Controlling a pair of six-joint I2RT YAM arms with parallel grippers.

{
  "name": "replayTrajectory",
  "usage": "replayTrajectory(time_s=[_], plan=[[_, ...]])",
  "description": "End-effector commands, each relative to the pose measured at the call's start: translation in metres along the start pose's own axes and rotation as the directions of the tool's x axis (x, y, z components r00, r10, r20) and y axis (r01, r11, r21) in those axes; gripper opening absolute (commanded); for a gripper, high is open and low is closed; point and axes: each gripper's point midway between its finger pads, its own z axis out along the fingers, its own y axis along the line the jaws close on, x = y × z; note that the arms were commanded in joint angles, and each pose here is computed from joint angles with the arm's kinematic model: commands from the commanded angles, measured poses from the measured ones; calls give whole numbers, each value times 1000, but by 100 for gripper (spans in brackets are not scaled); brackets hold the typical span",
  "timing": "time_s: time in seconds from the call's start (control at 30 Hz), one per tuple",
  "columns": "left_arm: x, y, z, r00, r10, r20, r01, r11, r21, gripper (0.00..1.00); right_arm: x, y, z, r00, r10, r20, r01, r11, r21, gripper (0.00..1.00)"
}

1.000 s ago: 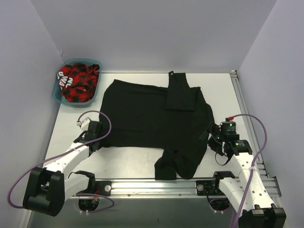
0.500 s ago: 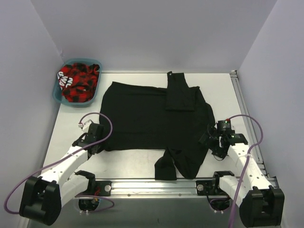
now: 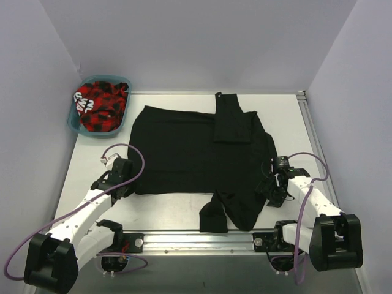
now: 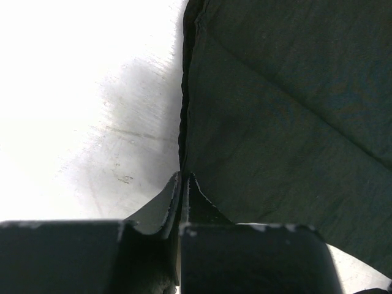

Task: Fold and stack the long sleeve shirts
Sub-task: Fold the shirt

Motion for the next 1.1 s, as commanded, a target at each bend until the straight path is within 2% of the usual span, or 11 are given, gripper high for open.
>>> replayTrajectory(time_s=[0.0,0.1,0.17,0.2,0.6,0.77,0.93,1.07], plan=[[-12,-10,-10,1000,12,27,-13,999,30,0,10,2,3,999,0,-45,0,1000,-8,52],[-16,-7,-14,999,19,39,-20,1000,13,0,7,3,-3,1000,-9,-25,9,1000,-20,22],[-22,-6,-18,998,22,63,-22,1000,7,0,0,4,-10,1000,-19,10,19,1000,-18,10],[-26,-5,-23,996,28,80,-29,1000,2,0,1,1,-16,999,-32,12,33,999,-13,0],[-47,-8,-53,988,75,137,-79,997,20,0,-27,17,-78,987,-60,148,72,995,-75,0],[-72,-24,-65,978,88,190,-95,995,31,0,-50,34,-95,981,-68,181,85,993,-88,0],[-93,-43,-51,975,91,205,-97,995,21,0,-88,56,-112,969,-75,237,98,991,-86,0],[-103,-55,-32,976,101,191,-104,995,4,0,-116,73,-105,969,-86,231,103,993,-61,0]])
